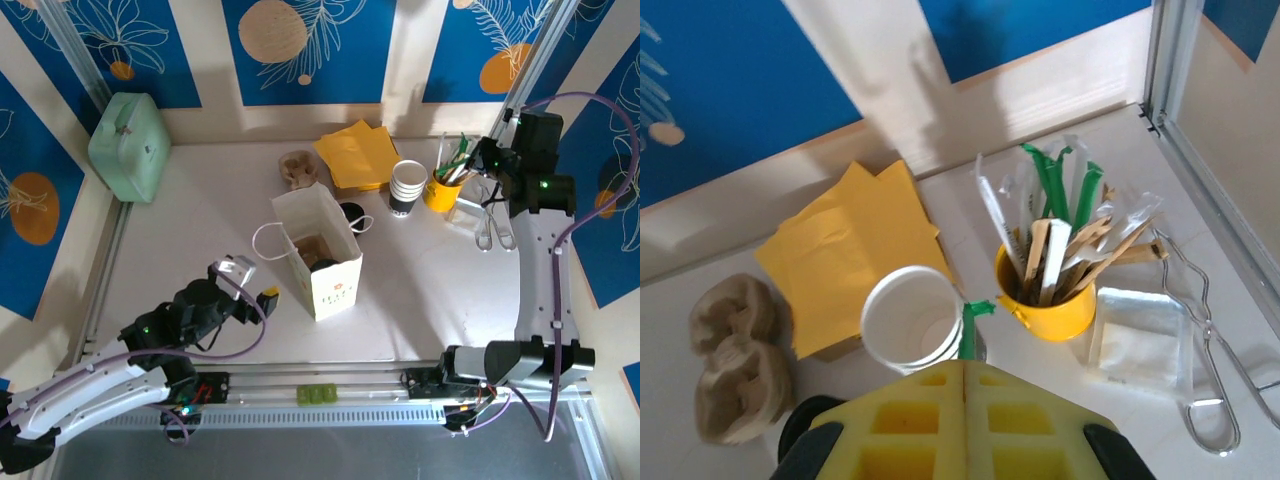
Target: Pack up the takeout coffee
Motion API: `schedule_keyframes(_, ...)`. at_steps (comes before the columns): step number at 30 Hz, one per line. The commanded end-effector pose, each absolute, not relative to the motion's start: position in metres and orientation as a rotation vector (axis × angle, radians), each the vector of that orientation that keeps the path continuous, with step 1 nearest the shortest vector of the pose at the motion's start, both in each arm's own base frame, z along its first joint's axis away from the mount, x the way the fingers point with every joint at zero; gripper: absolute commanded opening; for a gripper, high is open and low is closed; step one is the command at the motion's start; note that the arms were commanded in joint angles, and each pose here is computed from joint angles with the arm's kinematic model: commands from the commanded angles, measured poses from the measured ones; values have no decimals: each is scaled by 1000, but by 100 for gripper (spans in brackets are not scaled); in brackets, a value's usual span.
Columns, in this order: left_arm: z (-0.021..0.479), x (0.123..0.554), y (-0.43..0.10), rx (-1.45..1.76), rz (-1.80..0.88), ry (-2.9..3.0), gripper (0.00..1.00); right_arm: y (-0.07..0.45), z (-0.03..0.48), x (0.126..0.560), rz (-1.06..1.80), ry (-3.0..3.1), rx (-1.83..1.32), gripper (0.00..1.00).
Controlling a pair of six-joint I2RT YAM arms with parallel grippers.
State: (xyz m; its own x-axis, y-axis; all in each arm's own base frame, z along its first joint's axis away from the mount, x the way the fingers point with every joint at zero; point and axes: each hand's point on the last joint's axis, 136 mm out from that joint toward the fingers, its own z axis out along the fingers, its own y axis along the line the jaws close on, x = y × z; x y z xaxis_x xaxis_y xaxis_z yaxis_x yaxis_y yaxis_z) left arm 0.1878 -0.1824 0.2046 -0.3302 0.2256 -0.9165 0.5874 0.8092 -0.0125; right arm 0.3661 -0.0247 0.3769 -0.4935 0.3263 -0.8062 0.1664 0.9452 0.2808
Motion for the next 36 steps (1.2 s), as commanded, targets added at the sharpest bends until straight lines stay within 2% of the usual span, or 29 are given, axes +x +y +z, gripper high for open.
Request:
schedule_keyframes(1, 226, 188, -188, 604, -457, 1869, 98, -3, 403, 340, 230, 2087, 243, 0)
schedule_keyframes(10, 235, 188, -186, 601, -447, 1857, 98, 49, 455, 286, 387, 2033, 30, 0)
schedule_keyframes(23, 231, 189, -190, 598, -468, 1856, 98, 147, 503, 220, 819, 1982, -310, 0)
schedule_keyframes(32, 228, 189, -191, 595, -469, 1863, 98, 178, 492, 198, 862, 2051, -424, 0)
schedule_keyframes(36, 229, 189, -191, 592, -473, 1861, 98, 191, 476, 199, 779, 2098, -476, 0)
